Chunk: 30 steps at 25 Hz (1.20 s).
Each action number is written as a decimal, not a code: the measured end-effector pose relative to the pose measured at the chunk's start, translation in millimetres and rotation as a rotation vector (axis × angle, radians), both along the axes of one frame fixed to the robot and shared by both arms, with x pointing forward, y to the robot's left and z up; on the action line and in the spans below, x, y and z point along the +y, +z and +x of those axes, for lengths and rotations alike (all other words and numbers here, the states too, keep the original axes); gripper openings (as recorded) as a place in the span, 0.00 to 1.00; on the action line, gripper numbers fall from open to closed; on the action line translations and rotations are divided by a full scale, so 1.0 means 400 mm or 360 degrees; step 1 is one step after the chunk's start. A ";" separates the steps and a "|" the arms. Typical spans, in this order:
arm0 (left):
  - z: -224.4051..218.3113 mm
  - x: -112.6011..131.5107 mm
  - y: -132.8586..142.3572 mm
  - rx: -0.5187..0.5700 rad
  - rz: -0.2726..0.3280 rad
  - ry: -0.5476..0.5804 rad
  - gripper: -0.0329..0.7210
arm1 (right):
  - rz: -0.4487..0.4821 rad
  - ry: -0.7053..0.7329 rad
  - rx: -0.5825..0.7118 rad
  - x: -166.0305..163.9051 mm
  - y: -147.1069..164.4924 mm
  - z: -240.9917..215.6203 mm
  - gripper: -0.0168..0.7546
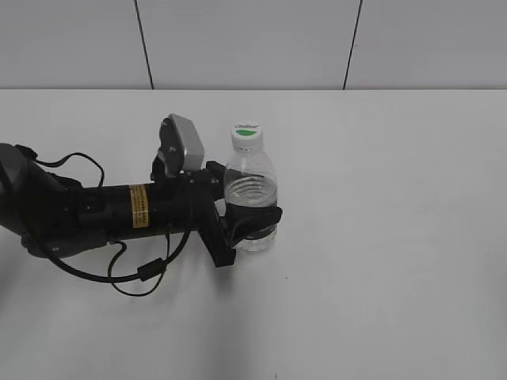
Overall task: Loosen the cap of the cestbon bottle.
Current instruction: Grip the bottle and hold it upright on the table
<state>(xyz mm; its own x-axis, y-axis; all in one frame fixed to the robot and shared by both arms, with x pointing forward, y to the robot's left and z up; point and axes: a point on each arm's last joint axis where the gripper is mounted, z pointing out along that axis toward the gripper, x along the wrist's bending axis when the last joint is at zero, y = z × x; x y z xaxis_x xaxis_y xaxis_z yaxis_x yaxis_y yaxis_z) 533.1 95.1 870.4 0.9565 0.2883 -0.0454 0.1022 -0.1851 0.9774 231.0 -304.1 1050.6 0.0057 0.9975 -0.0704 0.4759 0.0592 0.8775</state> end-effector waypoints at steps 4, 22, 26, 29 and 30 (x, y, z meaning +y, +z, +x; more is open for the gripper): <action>-0.005 -0.028 -0.009 0.0002 0.0030 -0.0034 0.57 | 0.0000 0.0000 0.0000 0.000 0.000 0.000 0.68; 0.000 -0.041 -0.056 0.0059 -0.0008 -0.0054 0.57 | 0.0268 0.0120 0.0635 0.046 0.212 0.303 0.68; -0.003 -0.041 -0.056 0.0057 -0.0004 -0.0071 0.57 | 0.0446 0.0124 0.0863 0.068 0.237 0.443 0.68; -0.005 -0.042 -0.057 0.0048 0.0002 -0.0096 0.57 | 0.0621 0.0119 0.0948 0.092 0.251 0.546 0.68; -0.006 -0.042 -0.057 0.0047 0.0004 -0.0104 0.57 | 0.0662 0.0123 0.0971 0.103 0.254 0.579 0.68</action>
<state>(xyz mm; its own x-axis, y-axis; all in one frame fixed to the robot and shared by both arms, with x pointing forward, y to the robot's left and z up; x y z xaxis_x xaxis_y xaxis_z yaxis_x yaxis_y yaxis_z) 530.7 78.4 847.7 0.9715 0.2255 -0.0729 0.1183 -0.1949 0.9737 462.7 -263.0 1152.1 0.0153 0.9383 0.3454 0.8939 -0.1676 0.4158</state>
